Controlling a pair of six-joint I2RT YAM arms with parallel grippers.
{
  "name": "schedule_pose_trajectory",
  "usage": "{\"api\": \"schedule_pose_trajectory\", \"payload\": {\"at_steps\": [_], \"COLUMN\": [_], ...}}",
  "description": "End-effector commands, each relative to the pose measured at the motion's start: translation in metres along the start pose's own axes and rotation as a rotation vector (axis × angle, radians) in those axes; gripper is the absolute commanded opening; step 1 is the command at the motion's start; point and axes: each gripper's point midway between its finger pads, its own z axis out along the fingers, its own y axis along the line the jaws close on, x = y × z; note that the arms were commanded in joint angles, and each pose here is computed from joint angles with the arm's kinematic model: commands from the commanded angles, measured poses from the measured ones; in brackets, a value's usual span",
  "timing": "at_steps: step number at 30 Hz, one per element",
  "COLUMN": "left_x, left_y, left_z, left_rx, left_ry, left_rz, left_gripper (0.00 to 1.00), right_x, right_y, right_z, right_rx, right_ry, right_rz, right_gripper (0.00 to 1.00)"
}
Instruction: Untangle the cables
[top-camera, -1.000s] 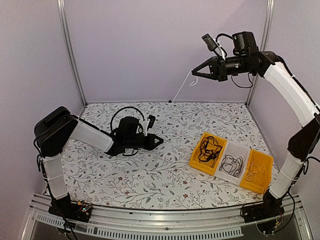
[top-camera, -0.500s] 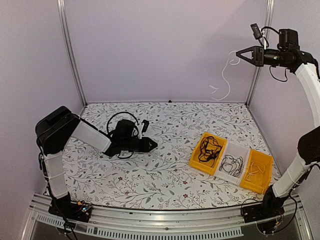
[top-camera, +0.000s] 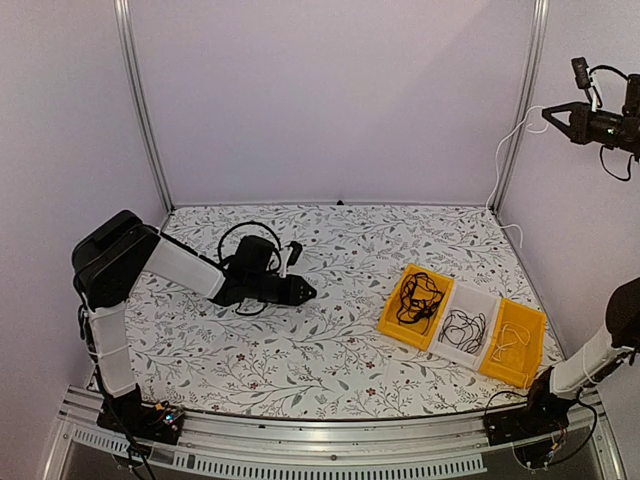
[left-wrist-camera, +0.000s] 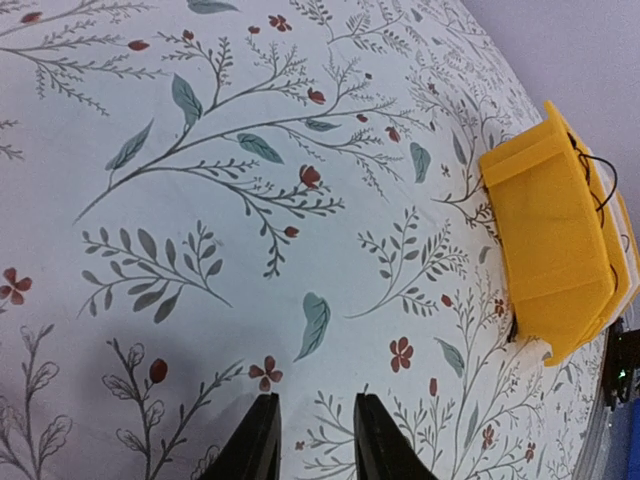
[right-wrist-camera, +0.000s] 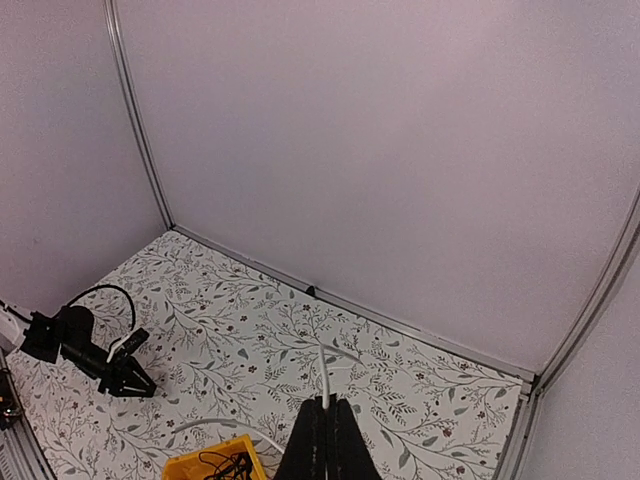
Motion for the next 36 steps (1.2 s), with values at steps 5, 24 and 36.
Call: {"api": "schedule_pose_trajectory", "payload": {"at_steps": [5,24,36], "left_x": [-0.009,-0.014,-0.012], "left_y": [-0.008,0.000,0.015], "left_z": [-0.006,0.001,0.001], "left_rx": [0.021,0.037,0.028], "left_ry": [0.027,0.070,0.074], "left_rz": [0.042,0.046,0.024], "left_gripper": [0.29,0.29,0.29], "right_x": [0.048,0.116,0.180], "right_y": [0.013,0.026,0.030], "right_z": [-0.025,-0.086,-0.106], "right_rx": [0.095,0.280,0.263], "right_ry": [0.138,0.529,0.730], "right_rz": [-0.075,-0.426,-0.556], "right_gripper": [0.00,0.00,0.00]}}
